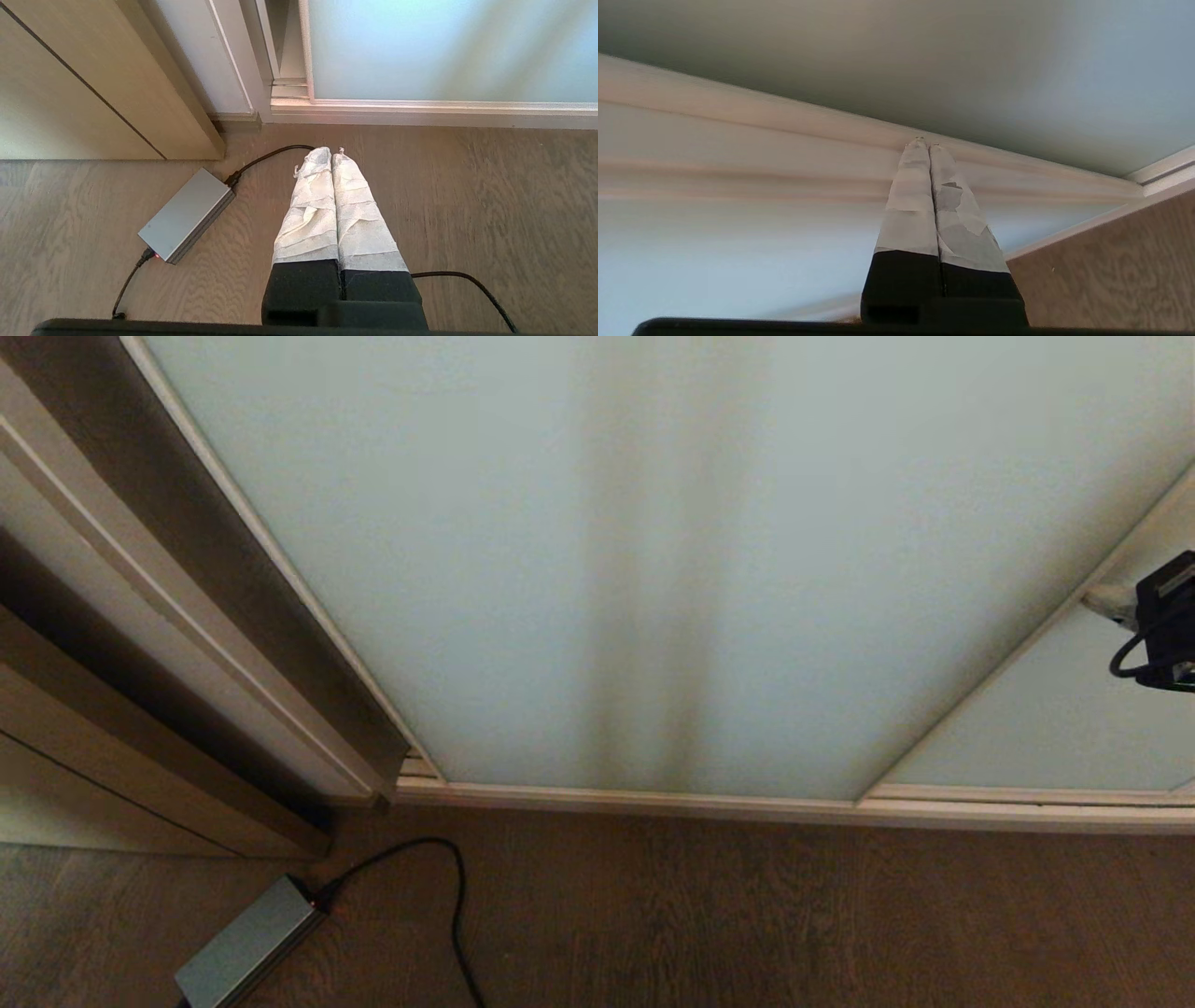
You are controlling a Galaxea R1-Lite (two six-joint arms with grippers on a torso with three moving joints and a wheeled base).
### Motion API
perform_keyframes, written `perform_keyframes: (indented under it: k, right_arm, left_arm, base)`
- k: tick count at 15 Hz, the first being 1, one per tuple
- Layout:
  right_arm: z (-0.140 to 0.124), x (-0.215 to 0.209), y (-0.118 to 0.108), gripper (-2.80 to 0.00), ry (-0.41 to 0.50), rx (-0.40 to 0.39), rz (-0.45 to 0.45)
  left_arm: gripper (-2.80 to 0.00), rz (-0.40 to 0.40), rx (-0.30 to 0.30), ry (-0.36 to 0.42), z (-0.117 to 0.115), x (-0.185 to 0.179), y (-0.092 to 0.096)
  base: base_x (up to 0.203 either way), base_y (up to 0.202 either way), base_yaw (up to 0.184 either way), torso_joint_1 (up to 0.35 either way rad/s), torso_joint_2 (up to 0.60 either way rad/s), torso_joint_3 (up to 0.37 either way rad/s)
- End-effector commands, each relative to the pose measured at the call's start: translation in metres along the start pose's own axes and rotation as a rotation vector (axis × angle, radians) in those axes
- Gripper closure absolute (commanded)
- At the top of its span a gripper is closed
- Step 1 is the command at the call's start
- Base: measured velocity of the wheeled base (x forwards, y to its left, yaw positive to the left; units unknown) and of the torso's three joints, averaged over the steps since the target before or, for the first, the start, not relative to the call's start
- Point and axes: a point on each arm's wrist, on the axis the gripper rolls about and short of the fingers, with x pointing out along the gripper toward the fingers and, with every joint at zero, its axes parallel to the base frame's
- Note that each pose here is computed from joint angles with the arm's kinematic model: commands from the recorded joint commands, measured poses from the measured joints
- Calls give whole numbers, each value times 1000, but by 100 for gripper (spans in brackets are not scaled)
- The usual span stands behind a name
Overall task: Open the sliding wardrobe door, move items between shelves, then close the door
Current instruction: Close the door
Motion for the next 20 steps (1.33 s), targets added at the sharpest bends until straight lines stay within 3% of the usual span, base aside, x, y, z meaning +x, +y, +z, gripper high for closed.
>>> perform_keyframes:
  k: [1,7,11,14,16,20]
  right_arm:
    - [-1,-7,7,0,-3,-5,16]
    - [-4,-19,17,0,-12,-23,40]
    - [8,-60,38,0,-107,-117,69]
    - [-14,-92,47,0,-117,-330,89]
    - [-48,-120,45,0,-81,-481,103]
    - [-137,-188,-3,0,28,-790,90]
  left_arm:
    - [0,-1,0,1,0,0,0]
    - [0,-1,0,1,0,0,0]
    - [0,0,0,1,0,0,0]
    - [0,1,0,1,0,0,0]
    - [0,1,0,1,0,0,0]
    - [0,1,0,1,0,0,0]
  base:
    - [0,0,0,0,0,0]
    - [0,0,0,0,0,0]
    - [0,0,0,0,0,0]
    - [0,0,0,0,0,0]
    - [0,0,0,0,0,0]
    - [0,0,0,0,0,0]
